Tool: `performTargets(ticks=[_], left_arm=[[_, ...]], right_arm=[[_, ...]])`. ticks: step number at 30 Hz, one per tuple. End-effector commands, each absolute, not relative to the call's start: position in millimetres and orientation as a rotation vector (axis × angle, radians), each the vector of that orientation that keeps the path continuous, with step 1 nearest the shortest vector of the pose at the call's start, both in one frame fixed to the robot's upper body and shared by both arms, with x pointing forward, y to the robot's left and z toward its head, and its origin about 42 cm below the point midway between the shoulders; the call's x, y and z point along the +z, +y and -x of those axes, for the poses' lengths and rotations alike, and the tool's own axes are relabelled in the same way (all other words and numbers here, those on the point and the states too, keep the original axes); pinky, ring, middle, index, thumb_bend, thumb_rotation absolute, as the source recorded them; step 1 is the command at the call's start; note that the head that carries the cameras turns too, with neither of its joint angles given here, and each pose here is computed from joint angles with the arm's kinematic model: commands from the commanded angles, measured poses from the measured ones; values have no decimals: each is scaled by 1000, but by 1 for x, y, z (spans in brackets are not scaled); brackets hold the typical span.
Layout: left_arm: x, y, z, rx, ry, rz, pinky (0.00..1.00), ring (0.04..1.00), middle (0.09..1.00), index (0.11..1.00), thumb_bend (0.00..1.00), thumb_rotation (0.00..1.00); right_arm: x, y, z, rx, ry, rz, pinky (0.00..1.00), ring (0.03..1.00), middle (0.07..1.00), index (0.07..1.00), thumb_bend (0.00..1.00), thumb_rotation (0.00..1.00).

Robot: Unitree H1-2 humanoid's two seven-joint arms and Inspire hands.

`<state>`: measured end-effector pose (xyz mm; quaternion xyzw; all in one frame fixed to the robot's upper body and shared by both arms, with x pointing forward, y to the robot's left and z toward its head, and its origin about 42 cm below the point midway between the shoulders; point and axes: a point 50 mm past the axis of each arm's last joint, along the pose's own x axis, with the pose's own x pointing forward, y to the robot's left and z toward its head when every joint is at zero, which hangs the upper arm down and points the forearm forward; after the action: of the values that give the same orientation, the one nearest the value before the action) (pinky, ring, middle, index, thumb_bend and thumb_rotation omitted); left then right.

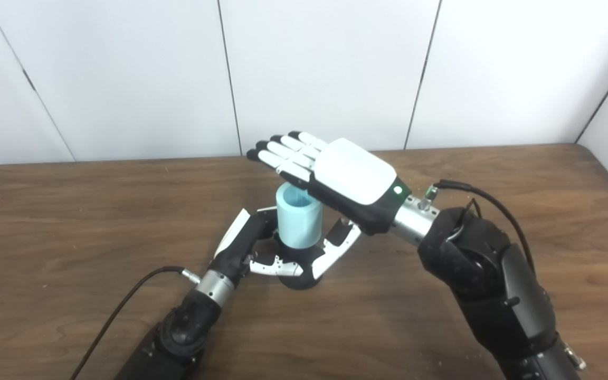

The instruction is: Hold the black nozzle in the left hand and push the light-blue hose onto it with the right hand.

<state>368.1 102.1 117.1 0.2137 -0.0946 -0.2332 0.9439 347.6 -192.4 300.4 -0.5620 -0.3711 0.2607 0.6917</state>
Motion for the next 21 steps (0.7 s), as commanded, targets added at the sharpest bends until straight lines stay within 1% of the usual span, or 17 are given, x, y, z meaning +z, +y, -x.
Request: performTargets(ticks=[1, 8, 21], left_arm=[[37, 124, -324, -556, 149, -536, 370, 431, 448, 506, 522, 0], [38, 123, -324, -556, 145, -540, 372, 434, 454, 504, 522, 0], [39, 122, -324, -557, 145, -544, 368, 433, 454, 504, 522, 0]], right_arm=[[313, -195, -349, 568, -887, 1279, 1000, 1000, 1000, 1000, 953, 555], [313, -198, -350, 617, -905, 1328, 1000, 1000, 1000, 1000, 955, 574], [305, -200, -344, 661, -936, 1344, 1000, 1000, 1000, 1000, 954, 588]])
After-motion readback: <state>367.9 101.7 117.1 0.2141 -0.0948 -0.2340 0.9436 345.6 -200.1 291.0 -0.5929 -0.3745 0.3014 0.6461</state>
